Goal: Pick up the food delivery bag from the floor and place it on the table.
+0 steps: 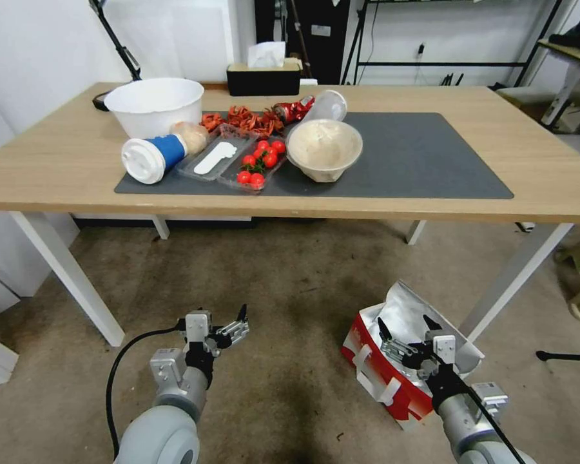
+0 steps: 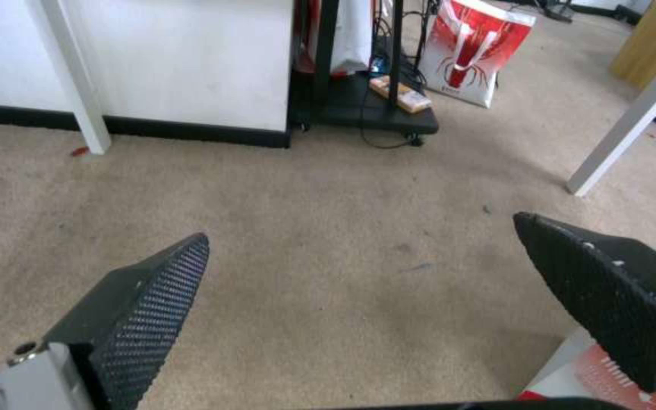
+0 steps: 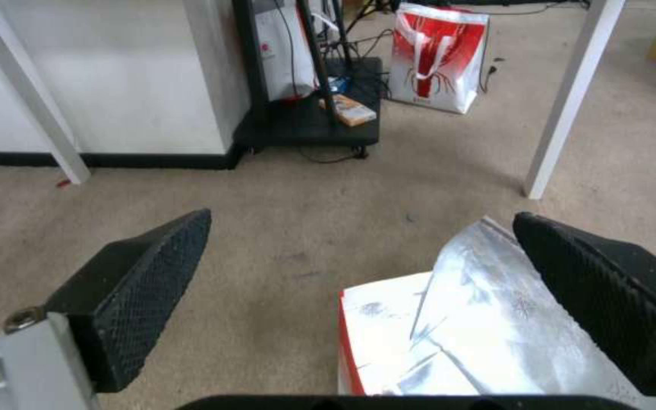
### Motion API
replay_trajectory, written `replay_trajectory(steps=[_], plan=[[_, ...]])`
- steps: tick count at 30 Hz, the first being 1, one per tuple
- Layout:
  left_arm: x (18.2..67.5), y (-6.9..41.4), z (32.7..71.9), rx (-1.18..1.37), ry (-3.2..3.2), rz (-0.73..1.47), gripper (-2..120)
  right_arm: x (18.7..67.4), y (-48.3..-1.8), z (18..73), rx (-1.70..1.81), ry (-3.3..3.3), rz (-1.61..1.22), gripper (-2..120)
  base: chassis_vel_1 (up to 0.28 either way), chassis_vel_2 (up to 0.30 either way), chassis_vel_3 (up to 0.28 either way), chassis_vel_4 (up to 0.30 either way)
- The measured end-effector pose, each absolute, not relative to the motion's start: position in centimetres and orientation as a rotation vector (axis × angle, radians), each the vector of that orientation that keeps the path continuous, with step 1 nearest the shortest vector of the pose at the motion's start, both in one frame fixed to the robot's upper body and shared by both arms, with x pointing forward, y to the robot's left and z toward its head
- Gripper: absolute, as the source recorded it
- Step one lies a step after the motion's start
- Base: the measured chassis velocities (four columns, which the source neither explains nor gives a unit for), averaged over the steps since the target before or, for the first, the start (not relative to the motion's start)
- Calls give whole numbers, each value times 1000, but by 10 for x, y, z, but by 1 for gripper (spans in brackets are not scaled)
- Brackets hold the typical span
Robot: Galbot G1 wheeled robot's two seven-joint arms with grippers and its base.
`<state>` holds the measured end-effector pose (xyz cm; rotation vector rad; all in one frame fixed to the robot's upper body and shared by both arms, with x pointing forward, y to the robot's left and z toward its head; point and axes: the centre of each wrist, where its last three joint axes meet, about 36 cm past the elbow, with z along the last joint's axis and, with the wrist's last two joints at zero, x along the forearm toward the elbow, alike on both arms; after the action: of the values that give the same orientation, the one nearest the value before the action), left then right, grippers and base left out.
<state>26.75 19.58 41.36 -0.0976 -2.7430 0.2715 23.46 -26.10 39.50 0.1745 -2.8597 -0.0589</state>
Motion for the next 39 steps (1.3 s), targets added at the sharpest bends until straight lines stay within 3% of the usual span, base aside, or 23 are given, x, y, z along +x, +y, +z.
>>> replay_trajectory(steps=[39], plan=[[268,195,415,-104,-2768,286,100,235,-262,394,167,-2861,-57,100,0,0,0,0]])
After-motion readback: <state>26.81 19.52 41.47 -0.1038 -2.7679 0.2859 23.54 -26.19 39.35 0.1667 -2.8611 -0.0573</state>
